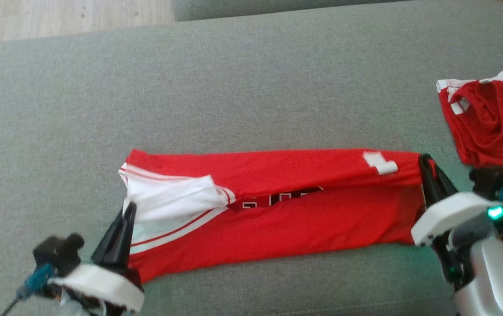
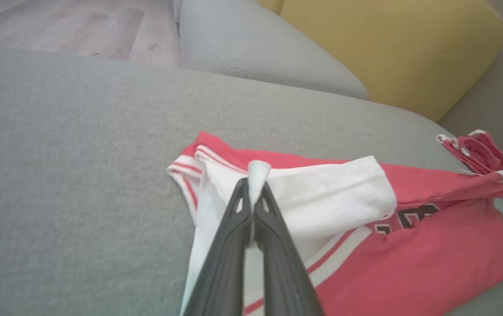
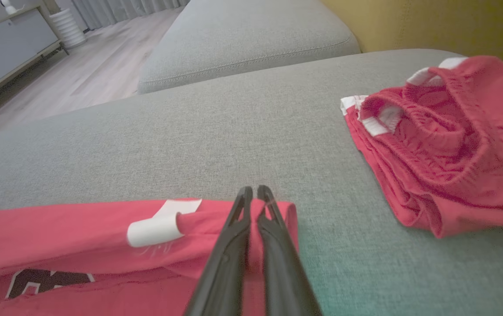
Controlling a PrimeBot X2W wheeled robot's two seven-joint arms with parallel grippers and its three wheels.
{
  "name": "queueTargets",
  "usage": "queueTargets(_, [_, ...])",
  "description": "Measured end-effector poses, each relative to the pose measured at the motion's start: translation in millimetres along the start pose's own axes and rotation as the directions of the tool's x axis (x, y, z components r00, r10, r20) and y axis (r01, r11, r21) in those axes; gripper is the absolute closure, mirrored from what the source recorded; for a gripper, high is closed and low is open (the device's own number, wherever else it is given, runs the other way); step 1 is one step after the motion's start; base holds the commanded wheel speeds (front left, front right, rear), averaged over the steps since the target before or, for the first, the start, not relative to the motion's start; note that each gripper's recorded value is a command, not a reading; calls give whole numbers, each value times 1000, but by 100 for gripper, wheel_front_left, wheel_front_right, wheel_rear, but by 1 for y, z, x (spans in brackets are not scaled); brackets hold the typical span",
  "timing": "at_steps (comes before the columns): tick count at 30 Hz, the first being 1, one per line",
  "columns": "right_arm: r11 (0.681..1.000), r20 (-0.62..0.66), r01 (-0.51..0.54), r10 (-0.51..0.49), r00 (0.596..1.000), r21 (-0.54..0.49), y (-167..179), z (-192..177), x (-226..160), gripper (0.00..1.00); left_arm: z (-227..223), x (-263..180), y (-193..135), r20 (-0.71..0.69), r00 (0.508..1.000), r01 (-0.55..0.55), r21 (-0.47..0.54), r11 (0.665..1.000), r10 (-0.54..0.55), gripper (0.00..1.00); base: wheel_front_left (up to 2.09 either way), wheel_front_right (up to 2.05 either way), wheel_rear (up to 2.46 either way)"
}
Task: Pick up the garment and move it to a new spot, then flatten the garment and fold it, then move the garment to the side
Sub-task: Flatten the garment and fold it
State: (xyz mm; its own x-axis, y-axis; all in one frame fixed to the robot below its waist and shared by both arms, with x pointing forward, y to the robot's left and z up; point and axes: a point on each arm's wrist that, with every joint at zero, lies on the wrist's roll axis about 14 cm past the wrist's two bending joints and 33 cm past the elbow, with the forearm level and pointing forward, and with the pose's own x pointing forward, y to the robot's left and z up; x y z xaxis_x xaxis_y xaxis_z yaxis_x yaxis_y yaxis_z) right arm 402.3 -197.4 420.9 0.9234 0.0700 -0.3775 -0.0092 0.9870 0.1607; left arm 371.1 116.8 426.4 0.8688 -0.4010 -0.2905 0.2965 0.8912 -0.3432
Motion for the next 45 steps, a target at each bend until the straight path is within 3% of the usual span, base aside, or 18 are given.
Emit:
queueTargets(1, [1000,4,6,-6,1000,10,-1,-3,-3,7,-4,-3,1,-1,1000,-4,-5,1000,4,100,0,0,0])
queueTargets(2, [1000,12,11,-11,1000,19,-1,-4,-6,0,-7,-6,2,2,1000,-10,-9,1000,10,86,0,0,0])
queueTargets(3, [999,18,16,-17,1000,28,-2,-6,-8,0,-9,-8,2,8,1000,-17,-14,1000,17,51,0,0,0])
queueTargets(4, [999,26,24,-25,999,36,-4,-6,-11,0,-9,-10,2,16,1000,-21,-18,1000,21,6,0,0,0])
queueTargets(5, [999,34,32,-33,999,43,-6,-7,-13,0,-10,-11,1,23,999,-24,-21,999,24,0,0,0,0])
queueTargets(13, [990,82,101,-110,991,102,-25,-9,-33,0,3,-29,3,126,987,-91,-71,993,100,0,0,0,0])
queueTargets(21, [991,70,100,-106,992,87,-22,-12,-36,0,37,-50,18,265,943,-208,-9,978,203,0,0,0,0])
queueTargets(29, [996,-66,81,-78,995,47,-10,-36,-29,0,40,-69,40,299,898,-340,7,940,322,0,0,0,0])
queueTargets(38, [998,-218,68,-64,974,9,-4,-71,-25,0,35,-83,48,300,876,-399,13,917,377,0,0,0,0])
queueTargets(39, [998,-233,60,-57,971,6,-2,-75,-25,22,35,-83,48,300,875,-401,12,916,379,0,0,0,0])
queueTargets(40, [999,-250,51,-48,967,5,1,-79,-26,54,35,-84,48,300,875,-401,12,916,379,0,0,0,0])
queueTargets(41, [999,-258,46,-43,965,6,3,-81,-26,78,35,-84,48,301,875,-401,13,916,379,0,0,0,0])
queueTargets(42, [999,-261,42,-39,964,7,4,-82,-26,78,35,-83,47,301,876,-399,18,917,376,0,0,0,0])
queueTargets(43, [999,-263,40,-36,964,10,5,-83,-26,100,34,-83,47,300,877,-399,21,917,375,0,0,0,0])
queueTargets(45, [999,-261,36,-31,965,16,7,-82,-25,100,33,-81,45,297,878,-399,22,917,375,0,0,0,0])
